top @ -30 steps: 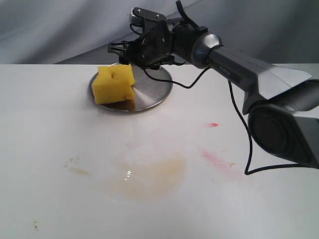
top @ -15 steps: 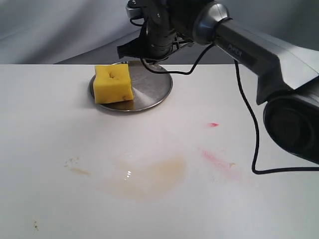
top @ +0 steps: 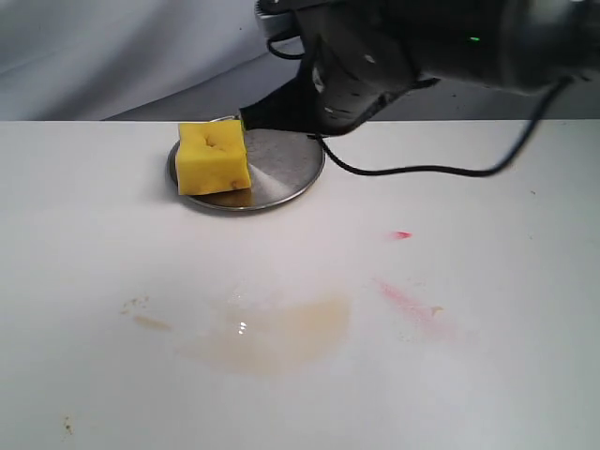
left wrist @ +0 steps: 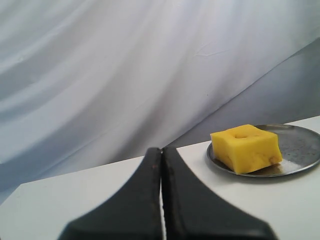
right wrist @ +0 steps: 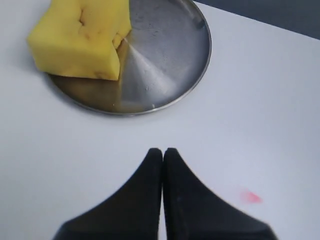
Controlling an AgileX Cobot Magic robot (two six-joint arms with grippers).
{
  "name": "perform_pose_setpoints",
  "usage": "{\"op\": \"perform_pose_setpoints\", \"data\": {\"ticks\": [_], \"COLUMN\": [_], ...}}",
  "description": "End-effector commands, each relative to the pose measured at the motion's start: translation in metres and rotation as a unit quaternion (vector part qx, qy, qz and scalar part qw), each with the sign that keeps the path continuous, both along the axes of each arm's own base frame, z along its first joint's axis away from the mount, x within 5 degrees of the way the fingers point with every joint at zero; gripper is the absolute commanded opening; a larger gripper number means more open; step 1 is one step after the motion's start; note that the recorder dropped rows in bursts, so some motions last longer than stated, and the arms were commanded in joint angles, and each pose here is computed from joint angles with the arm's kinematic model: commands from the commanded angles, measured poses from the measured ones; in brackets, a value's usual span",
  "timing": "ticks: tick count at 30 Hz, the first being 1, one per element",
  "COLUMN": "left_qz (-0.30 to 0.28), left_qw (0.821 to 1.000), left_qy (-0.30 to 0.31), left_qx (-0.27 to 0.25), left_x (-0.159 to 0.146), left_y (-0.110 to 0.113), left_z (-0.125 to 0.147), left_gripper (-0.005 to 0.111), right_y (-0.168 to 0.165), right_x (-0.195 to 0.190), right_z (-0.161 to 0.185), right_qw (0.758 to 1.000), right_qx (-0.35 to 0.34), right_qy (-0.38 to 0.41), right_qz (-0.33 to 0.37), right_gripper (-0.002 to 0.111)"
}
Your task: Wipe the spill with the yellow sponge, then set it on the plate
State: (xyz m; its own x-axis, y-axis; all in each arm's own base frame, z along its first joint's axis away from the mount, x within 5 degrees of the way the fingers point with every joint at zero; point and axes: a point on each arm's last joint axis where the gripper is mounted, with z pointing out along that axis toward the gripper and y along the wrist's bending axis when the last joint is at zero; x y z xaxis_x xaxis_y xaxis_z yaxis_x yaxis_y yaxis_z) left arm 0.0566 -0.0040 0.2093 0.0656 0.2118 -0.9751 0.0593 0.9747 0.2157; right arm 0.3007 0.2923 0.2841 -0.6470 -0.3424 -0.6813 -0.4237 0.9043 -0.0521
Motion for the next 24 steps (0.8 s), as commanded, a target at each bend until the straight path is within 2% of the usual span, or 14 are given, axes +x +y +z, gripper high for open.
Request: {"op": "perform_pose_setpoints", "data": {"ticks": [1,14,18,22,24], "left_qz": [0.001,0.001,0.001,0.001,0.001], "left_qw": [1.0,1.0,1.0,1.0,1.0], "left_qy": [-0.006,-0.006,-0.006,-0.006,-0.006], "left_qx": [-0.009,-0.009,-0.009,-0.009,-0.009], "left_x": [0.0,0.0,0.0,0.0,0.0], "left_y": [0.0,0.0,0.0,0.0,0.0], "left_z": [0.002,0.002,0.002,0.002,0.002], "left_gripper": [0.0,0.0,0.0,0.0,0.0], "right_y": [-0.033,-0.099,-0.139,-0.184,-0.209], "right_x": [-0.034,-0.096,-0.108,-0.117,-0.132], "right_z": [0.009,-0.004,-0.023,-0.042,-0.052], "right_qw": [0.998,0.991,0.981,0.982,0.973], "right_qx": [0.05,0.127,0.185,0.167,0.202], "right_qy": [-0.027,-0.02,-0.009,-0.027,-0.05], "right_qz": [0.008,-0.023,-0.06,-0.079,-0.103], "right_gripper": [0.0,0.0,0.0,0.0,0.0]}}
